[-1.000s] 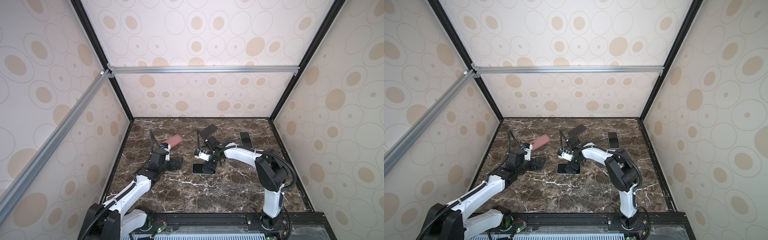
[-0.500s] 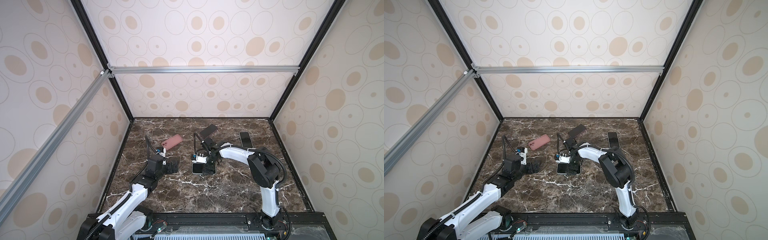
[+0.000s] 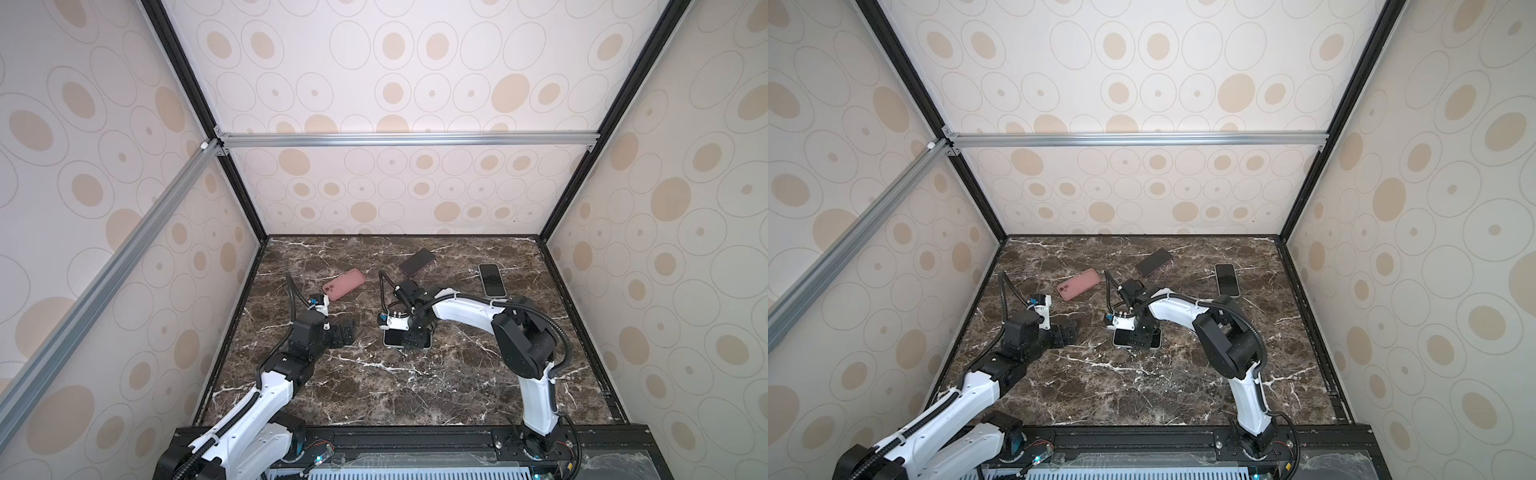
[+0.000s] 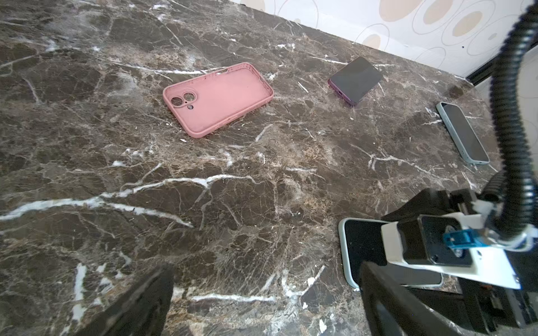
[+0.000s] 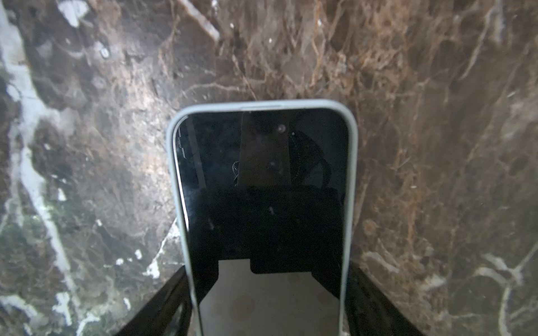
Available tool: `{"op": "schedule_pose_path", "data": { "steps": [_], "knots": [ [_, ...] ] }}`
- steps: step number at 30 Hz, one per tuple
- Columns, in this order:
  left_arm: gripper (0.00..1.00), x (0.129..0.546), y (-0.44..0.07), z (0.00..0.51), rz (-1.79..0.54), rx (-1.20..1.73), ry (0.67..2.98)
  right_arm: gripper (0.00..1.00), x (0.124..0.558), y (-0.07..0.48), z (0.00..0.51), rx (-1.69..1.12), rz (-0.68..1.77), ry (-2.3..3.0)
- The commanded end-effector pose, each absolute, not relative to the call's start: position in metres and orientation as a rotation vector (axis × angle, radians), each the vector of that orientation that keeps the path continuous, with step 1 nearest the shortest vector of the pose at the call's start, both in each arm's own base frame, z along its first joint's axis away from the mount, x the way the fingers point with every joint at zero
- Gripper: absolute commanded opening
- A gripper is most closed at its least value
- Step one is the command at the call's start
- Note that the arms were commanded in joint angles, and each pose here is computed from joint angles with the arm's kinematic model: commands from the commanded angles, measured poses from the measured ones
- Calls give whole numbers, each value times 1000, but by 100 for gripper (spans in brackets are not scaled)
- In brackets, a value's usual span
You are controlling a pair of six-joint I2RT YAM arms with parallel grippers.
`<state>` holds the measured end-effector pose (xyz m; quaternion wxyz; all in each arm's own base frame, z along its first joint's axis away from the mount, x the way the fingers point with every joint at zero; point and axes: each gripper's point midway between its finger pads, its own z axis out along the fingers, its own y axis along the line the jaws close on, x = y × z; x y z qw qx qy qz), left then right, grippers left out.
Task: Put the phone into the phone case
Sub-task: 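Lift the cased phone with the right gripper while the left arm draws back, then carry the cased phone with the right gripper beside the other blue-cased phone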
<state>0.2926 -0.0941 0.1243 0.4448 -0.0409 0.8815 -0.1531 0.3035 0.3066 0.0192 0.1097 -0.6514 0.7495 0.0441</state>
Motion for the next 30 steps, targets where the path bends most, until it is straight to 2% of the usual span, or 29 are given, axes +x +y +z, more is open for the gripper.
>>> {"op": "schedule_pose_path", "data": {
  "steps": [1,6,10,14,22,30],
  "knots": [
    [100,297,-90,129,-372,-130,2160,68,304,281,-13,-1899,-33,2323],
    [100,299,-92,129,-373,-118,2167,53,306,287,2,-1731,21,2389],
    [100,301,-95,130,-388,-110,2163,36,314,292,24,-1493,161,2473],
    [97,303,-101,129,-409,-81,2164,27,331,287,47,-1222,295,2549],
    [98,308,-109,129,-439,-42,2164,17,366,251,79,-806,335,2613],
    [99,311,-109,129,-411,-16,2184,16,406,198,101,-462,122,2684]
  ]
}}
